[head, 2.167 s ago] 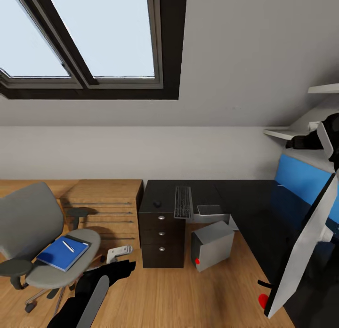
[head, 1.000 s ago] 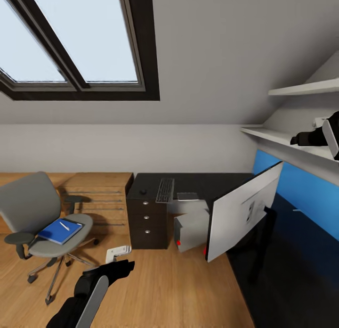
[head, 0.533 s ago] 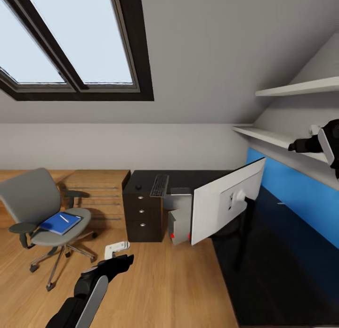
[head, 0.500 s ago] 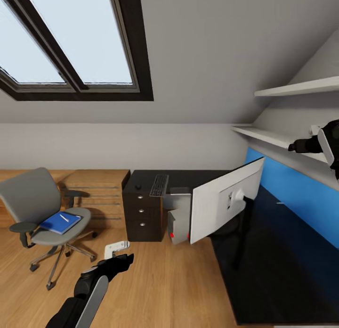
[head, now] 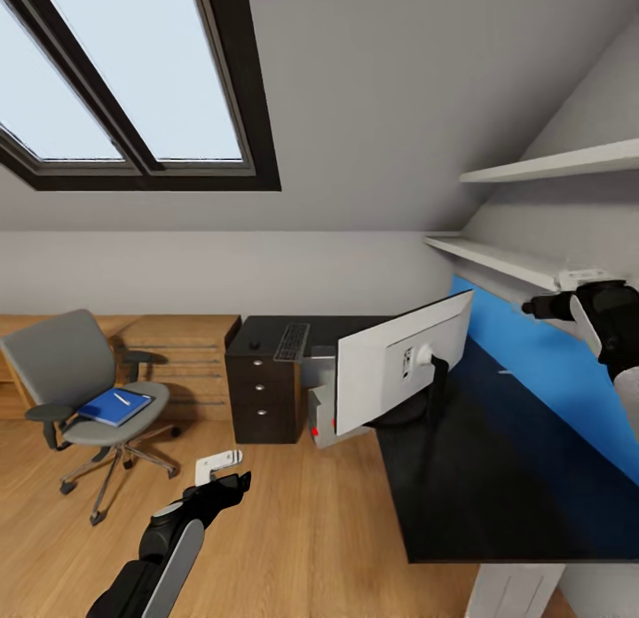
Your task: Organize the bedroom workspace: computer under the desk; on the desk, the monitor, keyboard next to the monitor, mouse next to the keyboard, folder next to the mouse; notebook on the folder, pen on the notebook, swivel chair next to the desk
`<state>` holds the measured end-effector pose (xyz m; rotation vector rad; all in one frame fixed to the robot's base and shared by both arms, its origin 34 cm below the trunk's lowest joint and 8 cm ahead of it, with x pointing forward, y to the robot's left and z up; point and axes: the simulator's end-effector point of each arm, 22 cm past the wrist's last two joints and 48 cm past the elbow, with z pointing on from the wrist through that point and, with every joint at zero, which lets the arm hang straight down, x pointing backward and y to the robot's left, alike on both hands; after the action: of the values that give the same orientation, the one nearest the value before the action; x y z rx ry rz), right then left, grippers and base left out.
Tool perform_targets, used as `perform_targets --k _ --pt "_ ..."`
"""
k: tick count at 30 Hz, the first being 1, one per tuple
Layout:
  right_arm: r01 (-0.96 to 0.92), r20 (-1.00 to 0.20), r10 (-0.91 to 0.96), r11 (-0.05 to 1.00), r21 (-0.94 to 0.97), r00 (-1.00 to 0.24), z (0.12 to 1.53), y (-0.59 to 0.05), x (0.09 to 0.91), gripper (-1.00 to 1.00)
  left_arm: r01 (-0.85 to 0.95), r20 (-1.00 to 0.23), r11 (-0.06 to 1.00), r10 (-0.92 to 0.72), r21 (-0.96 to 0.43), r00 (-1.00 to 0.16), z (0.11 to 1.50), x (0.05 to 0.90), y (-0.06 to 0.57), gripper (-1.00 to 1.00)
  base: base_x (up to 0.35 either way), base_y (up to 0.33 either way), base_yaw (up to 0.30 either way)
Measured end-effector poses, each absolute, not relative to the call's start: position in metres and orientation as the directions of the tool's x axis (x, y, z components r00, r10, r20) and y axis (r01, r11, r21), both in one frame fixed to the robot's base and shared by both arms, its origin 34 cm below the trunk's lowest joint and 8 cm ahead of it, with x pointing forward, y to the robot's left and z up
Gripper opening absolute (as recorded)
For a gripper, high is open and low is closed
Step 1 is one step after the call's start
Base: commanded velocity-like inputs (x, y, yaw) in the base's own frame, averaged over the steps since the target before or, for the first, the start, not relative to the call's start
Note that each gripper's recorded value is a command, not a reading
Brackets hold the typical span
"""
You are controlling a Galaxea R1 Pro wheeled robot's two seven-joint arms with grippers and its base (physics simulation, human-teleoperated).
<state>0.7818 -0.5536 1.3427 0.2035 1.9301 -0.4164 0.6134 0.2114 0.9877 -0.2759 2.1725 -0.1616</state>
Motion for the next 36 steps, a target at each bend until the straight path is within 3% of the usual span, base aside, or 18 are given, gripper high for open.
perform_targets --k 5,12,13,14,17,18,22,28,32,33,36 --pt "0.287 -0.92 0.026 0.953 -0.095 -0.39 1.288 -0.538 0.792 1.0 -0.138 -0.786 0.967 -0.256 -0.216 -0.562 0.987 0.613 0.211 1.0 -0.031 -0.022 0.0" --pt "0.295 -0.947 0.135 0.955 0.045 -0.293 1.208 -0.534 0.803 1.0 -0.144 -0.771 0.971 -0.24 -0.192 -0.59 0.971 0.609 0.213 1.0 -0.004 -0.003 0.0" --pt "0.278 -0.98 0.107 0.959 0.057 -0.169 1.205 -0.513 0.815 1.0 -0.143 -0.77 0.971 -0.237 -0.19 -0.592 0.969 0.608 0.213 1.0 0.0 0.0 0.0" --pt "0.31 -0.967 0.127 0.949 0.053 -0.222 1.147 -0.515 0.8 1.0 -0.143 -0.769 0.972 -0.237 -0.189 -0.594 0.968 0.608 0.213 1.0 0.0 0.0 0.0" --pt "0.309 -0.975 0.088 0.951 0.02 -0.206 1.082 -0.503 0.771 1.0 -0.143 -0.77 0.972 -0.236 -0.188 -0.593 0.969 0.608 0.213 1.0 0.0 0.0 0.0" --pt "0.309 -0.959 0.088 0.951 0.001 -0.268 1.027 -0.498 0.743 1.0 -0.143 -0.769 0.972 -0.236 -0.187 -0.594 0.968 0.608 0.213 1.0 0.0 0.0 0.0" --pt "0.291 -0.967 0.082 0.957 0.008 -0.242 0.992 -0.472 0.722 1.0 -0.149 -0.761 0.972 -0.236 -0.183 -0.604 0.962 0.606 0.214 1.0 0.0 0.0 0.0" --pt "0.277 -0.955 0.07 0.961 -0.013 -0.288 0.943 -0.461 0.685 1.0 -0.216 -0.617 0.972 -0.228 -0.095 -0.753 0.854 0.559 0.235 1.0 0.0 0.0 0.0" --pt "0.266 -0.96 0.058 0.964 -0.017 -0.273 0.933 -0.452 0.675 1.0 -0.275 -0.65 0.958 -0.257 -0.077 -0.715 0.823 0.549 0.252 1.0 0.0 0.0 0.0" --pt "0.249 -0.96 0.057 0.969 -0.013 -0.273 0.923 -0.436 0.668 1.0 -0.28 -0.709 0.96 -0.215 -0.026 -0.671 0.806 0.541 0.262 1.0 0.0 0.0 0.0" --pt "0.245 -0.96 0.066 0.97 -0.003 -0.271 0.92 -0.428 0.668 1.0 -0.277 -0.704 0.961 -0.192 0.007 -0.684 0.789 0.528 0.266 1.0 0.0 0.0 0.0"
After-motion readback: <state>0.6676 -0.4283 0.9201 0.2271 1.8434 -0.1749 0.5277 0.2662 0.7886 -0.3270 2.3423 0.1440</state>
